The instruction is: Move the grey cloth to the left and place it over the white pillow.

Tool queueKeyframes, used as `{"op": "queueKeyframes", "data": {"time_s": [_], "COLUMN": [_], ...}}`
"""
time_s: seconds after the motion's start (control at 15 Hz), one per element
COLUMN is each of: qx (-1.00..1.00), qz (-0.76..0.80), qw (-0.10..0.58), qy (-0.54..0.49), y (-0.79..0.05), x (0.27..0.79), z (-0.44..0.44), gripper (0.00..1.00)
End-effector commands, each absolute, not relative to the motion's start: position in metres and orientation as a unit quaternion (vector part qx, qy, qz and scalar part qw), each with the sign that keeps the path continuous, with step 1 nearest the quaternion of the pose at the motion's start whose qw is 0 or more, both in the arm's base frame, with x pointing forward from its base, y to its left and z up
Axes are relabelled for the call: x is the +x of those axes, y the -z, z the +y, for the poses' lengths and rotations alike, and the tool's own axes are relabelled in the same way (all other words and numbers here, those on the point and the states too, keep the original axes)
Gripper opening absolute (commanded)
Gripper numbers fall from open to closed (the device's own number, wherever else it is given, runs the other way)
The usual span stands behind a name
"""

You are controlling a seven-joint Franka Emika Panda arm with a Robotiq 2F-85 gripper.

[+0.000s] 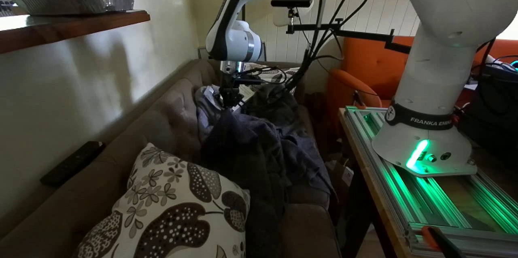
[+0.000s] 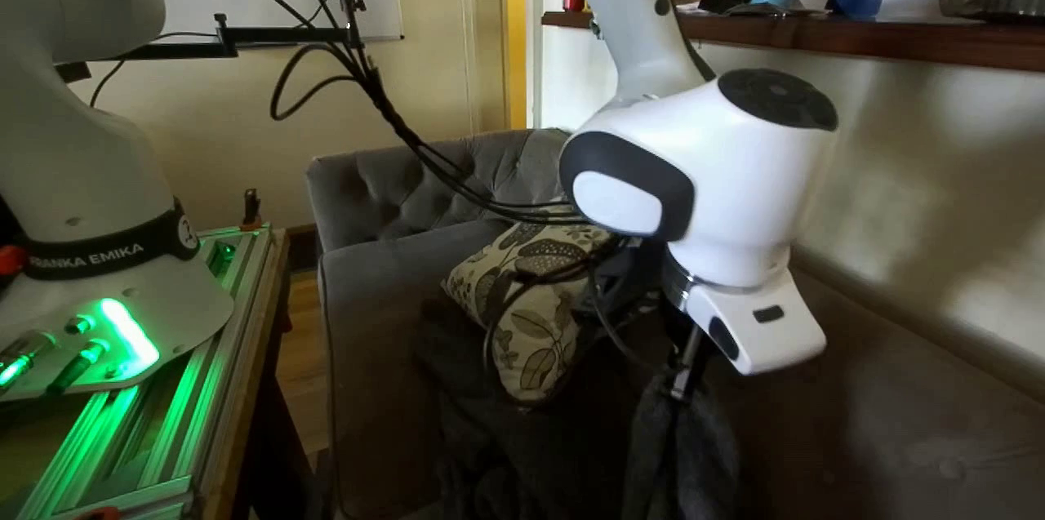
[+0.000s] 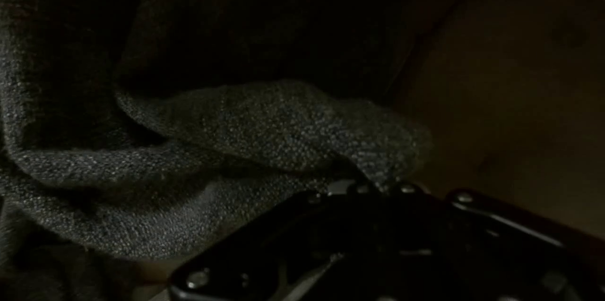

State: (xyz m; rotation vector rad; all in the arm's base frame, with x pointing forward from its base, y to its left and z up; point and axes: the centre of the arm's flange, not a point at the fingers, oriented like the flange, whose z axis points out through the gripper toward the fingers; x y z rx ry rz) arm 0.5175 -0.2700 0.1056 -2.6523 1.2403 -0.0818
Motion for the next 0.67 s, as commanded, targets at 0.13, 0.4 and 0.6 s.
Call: {"op": "queueKeyframes", "data": {"time_s": [0.13, 0.4, 0.6], "qx": [-0.929, -0.93, -0.93], "qz": [0.35, 0.347, 0.346], "qw": [0.118, 0.117, 0.12], "qy": [0.017, 0.016, 0.02], "y": [-0.129, -0.133, -0.133], "x": [0.515, 0.514, 0.51], "z": [-0.204, -0.196, -0.199], "gripper": [0.01, 0.04, 0.01]}}
